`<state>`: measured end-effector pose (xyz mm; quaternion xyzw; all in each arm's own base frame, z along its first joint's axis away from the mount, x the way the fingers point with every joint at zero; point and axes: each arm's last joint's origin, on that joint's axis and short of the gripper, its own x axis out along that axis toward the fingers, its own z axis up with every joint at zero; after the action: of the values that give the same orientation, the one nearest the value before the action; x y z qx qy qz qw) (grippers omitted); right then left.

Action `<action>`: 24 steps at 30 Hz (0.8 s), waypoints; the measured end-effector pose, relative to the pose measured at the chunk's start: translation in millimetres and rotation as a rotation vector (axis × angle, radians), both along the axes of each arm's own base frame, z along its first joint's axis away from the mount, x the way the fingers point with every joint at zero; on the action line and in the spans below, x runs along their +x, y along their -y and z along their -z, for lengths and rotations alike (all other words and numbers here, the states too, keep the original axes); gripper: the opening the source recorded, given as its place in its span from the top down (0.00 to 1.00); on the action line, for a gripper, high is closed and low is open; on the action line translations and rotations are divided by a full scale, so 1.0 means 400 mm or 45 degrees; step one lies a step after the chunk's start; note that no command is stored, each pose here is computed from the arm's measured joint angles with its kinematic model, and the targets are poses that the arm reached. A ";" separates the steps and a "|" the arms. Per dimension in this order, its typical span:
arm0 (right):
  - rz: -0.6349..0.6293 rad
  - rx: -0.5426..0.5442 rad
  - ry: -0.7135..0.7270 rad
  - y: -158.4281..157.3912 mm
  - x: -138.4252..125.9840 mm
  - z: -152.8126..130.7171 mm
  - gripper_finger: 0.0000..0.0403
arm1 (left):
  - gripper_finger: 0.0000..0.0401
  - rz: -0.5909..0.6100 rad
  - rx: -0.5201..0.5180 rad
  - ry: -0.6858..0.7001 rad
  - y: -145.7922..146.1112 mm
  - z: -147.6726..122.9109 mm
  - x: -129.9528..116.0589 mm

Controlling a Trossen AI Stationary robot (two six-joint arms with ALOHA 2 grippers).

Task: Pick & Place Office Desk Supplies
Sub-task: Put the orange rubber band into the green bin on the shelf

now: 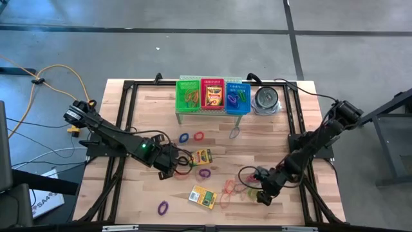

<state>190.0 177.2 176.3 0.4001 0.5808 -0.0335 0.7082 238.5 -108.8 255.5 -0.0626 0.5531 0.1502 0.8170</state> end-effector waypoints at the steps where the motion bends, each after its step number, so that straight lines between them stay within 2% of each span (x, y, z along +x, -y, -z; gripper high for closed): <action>1: 0.006 -0.028 0.023 -0.005 -0.004 0.001 0.02 | 0.67 0.000 -0.001 0.004 0.000 0.000 0.001; 7: 0.059 -0.154 0.091 -0.031 -0.019 0.024 0.02 | 0.67 0.000 -0.007 0.015 0.002 -0.001 0.003; 18: -0.039 -0.225 -0.067 -0.059 -0.020 0.105 0.02 | 0.67 -0.002 -0.015 0.028 0.003 -0.001 0.005; 24: 0.016 -0.258 -0.073 -0.053 -0.017 0.112 0.09 | 0.67 -0.002 -0.019 0.036 0.003 -0.002 0.006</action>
<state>183.1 198.5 131.4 0.3290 0.5919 -0.1078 0.7279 241.0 -110.1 256.1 -0.0711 0.5426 0.1457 0.8242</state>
